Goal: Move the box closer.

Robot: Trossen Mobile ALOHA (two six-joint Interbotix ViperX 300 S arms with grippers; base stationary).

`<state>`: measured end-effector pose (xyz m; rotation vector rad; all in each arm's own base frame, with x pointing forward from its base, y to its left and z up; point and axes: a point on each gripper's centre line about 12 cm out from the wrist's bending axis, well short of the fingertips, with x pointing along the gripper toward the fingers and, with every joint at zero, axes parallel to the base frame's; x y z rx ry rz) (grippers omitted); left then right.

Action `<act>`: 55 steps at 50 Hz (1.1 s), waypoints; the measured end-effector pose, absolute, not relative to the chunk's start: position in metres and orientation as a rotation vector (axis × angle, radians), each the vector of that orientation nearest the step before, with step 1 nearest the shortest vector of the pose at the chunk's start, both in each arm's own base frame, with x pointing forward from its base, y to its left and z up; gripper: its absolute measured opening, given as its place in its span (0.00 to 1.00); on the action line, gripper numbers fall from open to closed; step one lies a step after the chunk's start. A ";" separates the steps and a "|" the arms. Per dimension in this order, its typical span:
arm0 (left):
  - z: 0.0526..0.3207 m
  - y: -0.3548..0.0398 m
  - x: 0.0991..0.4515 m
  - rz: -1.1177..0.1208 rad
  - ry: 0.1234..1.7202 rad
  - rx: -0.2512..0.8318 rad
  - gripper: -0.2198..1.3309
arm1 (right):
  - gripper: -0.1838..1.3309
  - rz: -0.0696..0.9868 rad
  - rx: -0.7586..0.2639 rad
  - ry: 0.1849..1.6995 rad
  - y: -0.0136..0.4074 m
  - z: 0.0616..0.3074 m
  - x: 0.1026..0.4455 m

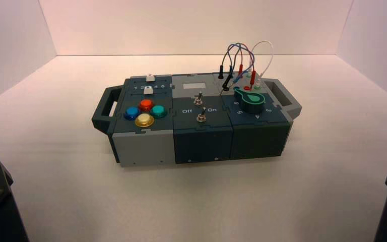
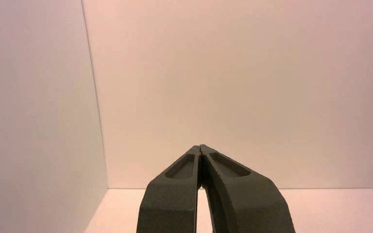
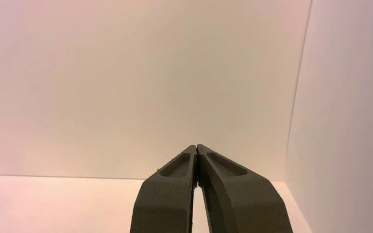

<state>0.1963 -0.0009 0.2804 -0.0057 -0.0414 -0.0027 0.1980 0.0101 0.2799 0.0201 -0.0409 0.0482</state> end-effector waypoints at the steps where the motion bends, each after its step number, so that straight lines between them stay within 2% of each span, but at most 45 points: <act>1: 0.280 -0.001 0.196 -0.004 -0.035 -0.006 0.03 | 0.02 0.054 0.020 -0.035 0.011 0.280 0.198; 13: 0.276 -0.004 0.196 -0.017 -0.005 -0.007 0.03 | 0.02 0.101 0.037 0.002 0.021 0.278 0.199; 38: 0.277 -0.006 0.197 -0.028 0.016 -0.010 0.03 | 0.02 0.133 0.063 0.051 0.028 0.268 0.197; 48: 0.284 -0.015 0.218 -0.068 0.102 -0.008 0.03 | 0.02 0.198 0.058 0.104 0.043 0.274 0.205; 55: 0.291 -0.030 0.245 -0.119 0.186 0.004 0.03 | 0.02 0.217 0.050 0.179 0.052 0.283 0.226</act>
